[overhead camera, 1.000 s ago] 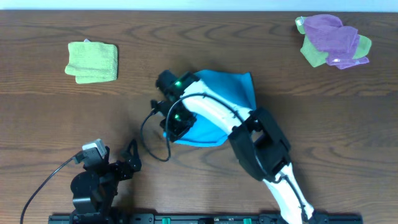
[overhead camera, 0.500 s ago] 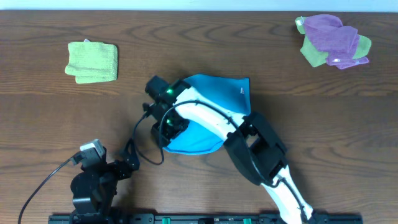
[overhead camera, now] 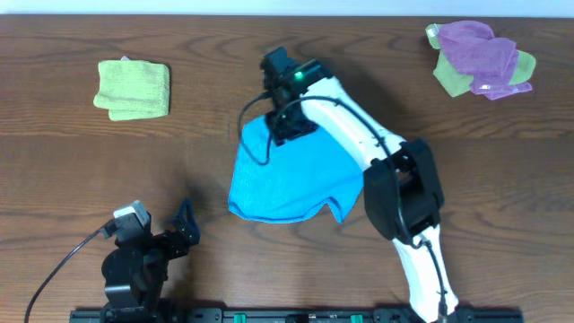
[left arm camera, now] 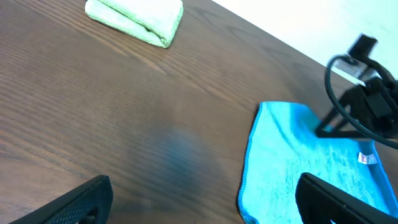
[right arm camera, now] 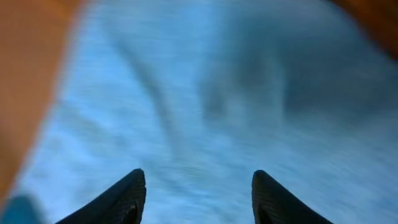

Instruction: Fold the cloth

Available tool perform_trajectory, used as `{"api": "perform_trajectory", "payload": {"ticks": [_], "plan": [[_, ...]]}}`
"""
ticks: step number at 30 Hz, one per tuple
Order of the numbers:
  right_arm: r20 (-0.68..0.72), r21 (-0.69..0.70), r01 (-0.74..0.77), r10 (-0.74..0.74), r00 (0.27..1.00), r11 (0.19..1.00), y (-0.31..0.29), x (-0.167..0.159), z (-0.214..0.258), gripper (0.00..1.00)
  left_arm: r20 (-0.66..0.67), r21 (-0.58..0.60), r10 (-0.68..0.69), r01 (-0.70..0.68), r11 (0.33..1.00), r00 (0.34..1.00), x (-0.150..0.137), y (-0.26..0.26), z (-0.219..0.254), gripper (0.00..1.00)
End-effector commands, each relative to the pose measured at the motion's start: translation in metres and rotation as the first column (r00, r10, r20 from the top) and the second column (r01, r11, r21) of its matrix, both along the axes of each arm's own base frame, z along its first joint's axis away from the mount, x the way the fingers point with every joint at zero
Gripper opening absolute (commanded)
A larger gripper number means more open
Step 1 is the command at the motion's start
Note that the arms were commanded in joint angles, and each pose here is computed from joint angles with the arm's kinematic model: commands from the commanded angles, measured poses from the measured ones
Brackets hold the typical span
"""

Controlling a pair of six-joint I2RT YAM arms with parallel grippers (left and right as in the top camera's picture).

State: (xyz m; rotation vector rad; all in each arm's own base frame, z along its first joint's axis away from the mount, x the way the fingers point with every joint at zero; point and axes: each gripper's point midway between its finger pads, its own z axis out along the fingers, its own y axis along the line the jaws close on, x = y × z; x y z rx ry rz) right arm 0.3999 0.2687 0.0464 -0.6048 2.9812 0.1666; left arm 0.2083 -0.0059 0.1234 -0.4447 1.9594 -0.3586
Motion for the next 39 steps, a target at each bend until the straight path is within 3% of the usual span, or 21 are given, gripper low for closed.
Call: {"api": "perform_trajectory", "payload": {"ticks": [1,8,13,20,29,39], "plan": [[0.143,-0.152,0.12,-0.098,0.985,0.981,-0.042,0.027,0.021,0.56,0.007,0.004,0.003,-0.003,1.0,1.0,0.0,0.001,0.002,0.95],[0.268,-0.387,0.205,-0.103,0.958,0.899,-0.099,0.044,0.033,0.59,0.007,0.003,0.003,-0.003,1.0,1.0,0.0,0.0,0.002,0.95],[0.269,-0.447,0.276,-0.167,0.949,0.851,-0.129,0.041,0.037,0.6,0.007,0.003,0.002,-0.003,1.0,1.0,0.0,0.0,0.002,0.95],[0.227,-0.424,0.314,-0.236,0.945,0.849,-0.153,0.043,0.032,0.59,0.007,0.003,0.003,-0.003,1.0,1.0,0.0,0.0,0.002,0.95],[0.144,-0.279,0.298,-0.267,0.953,0.913,-0.138,0.047,0.019,0.59,0.007,0.003,0.002,-0.003,1.0,1.0,0.0,0.0,0.002,0.95],[0.104,-0.311,0.289,-0.27,0.957,0.905,-0.142,0.048,-0.014,0.57,0.007,0.003,0.002,-0.003,1.0,1.0,0.0,0.0,0.002,0.95]]}}
